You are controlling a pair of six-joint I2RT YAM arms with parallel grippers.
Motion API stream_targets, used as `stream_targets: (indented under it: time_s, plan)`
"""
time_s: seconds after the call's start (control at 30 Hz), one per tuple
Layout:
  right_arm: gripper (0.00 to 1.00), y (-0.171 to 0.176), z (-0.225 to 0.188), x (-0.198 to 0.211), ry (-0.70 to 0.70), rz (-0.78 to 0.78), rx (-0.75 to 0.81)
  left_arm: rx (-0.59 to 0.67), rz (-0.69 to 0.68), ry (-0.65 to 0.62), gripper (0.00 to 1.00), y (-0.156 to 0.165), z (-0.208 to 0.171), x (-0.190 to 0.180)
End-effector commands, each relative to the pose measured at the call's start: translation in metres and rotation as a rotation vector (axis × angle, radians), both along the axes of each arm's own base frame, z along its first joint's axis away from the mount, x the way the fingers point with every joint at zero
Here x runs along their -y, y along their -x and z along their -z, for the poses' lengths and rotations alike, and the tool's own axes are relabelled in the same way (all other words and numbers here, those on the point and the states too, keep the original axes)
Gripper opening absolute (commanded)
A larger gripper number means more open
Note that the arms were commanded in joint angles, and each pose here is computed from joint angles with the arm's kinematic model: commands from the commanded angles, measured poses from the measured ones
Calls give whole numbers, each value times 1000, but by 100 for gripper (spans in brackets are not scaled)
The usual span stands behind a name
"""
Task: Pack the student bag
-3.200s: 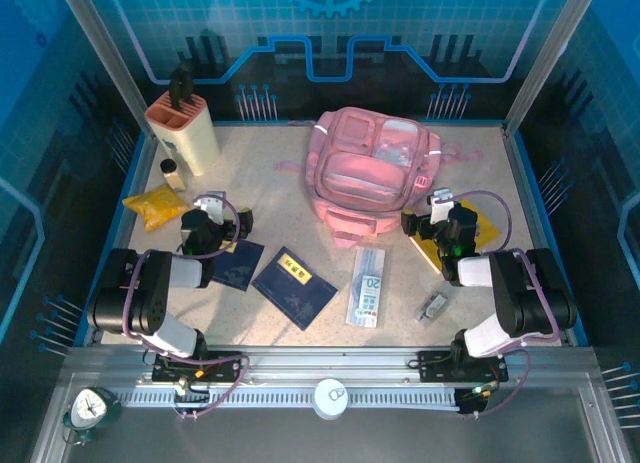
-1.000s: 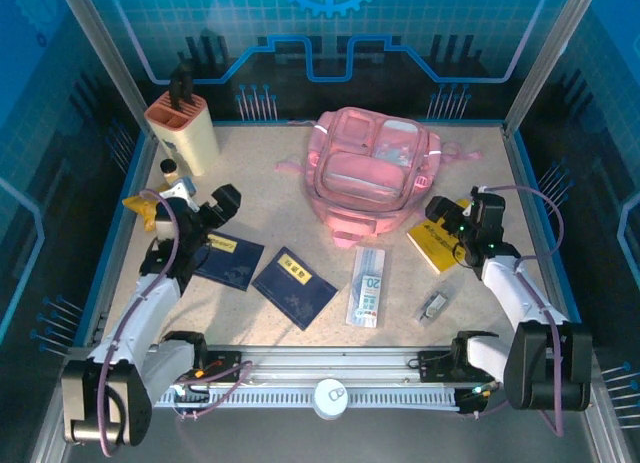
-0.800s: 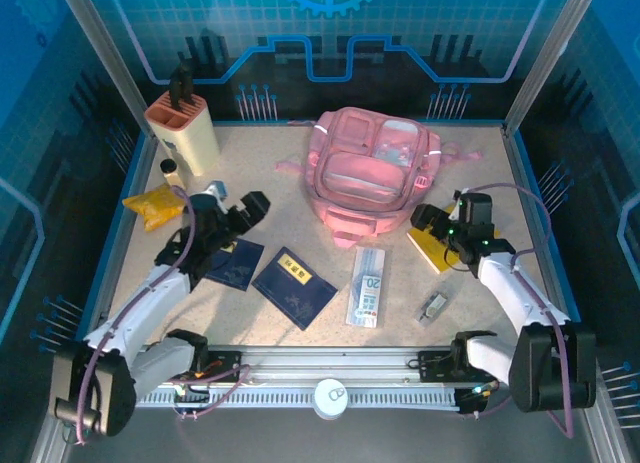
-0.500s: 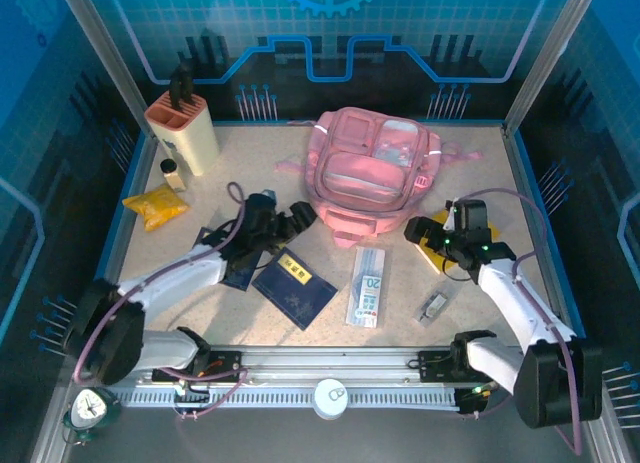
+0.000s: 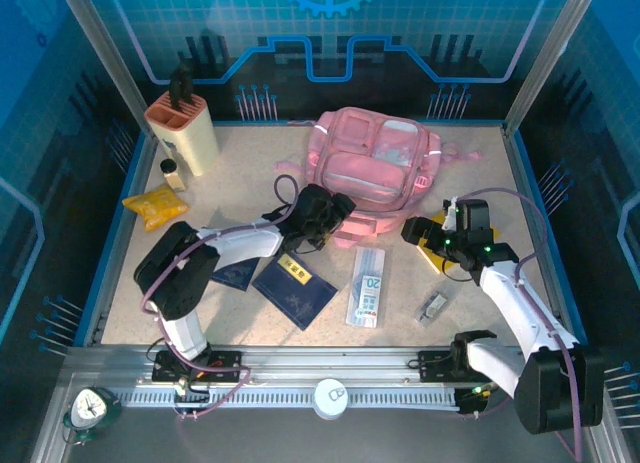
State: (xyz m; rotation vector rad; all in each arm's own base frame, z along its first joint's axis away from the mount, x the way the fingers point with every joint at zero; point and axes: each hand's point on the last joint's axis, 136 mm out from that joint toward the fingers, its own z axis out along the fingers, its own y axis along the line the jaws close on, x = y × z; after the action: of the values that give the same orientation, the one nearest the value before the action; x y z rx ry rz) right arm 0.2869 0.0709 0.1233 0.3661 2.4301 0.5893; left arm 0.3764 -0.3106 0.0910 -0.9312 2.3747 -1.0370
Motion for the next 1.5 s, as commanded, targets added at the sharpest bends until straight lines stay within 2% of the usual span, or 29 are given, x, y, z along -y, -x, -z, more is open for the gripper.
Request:
stream_targets:
  time_s: [0.0,0.13,0.27,0.37,0.47,0.6,0.83,1.03,1.17,1.27,1.37,1.47]
  plan:
    - [100,-6,-15,-2,-9,-20,46,-29,-50,31,96,-12,4,12]
    - [100,-8,-15,-1,-6,-16,49,-76,-79,13,91,-20,19,17]
    - [100,-9,-15,-1,-4,-21,51,-76,-94,-24,77,-29,27,14]
    - [100,-8,-15,-3,-1,-37,54,-64,-79,-5,62,-36,27,16]
    - [100,-8,-13,-2,14,-38,51,-56,-107,-39,43,-40,28,4]
    - [100,-7,-11,-4,27,-53,44,-56,-116,-40,26,-44,27,-7]
    - [100,-9,-11,-25,49,-128,20,-46,-174,-95,16,-53,19,-62]
    - [100,-8,-14,-57,42,-200,0,-62,-220,-135,15,-60,13,-129]
    - [100,-5,-13,-81,9,-221,-11,-54,-185,-132,17,-76,3,-161]
    - [100,-4,-14,-97,-26,-234,-17,-26,-147,-113,30,-83,-9,-171]
    - [100,-5,-15,-97,13,-225,-5,-1,-131,-148,51,-78,-21,-176]
    - [99,-9,-15,-84,0,-176,-24,9,-103,-152,62,-68,-28,-175]
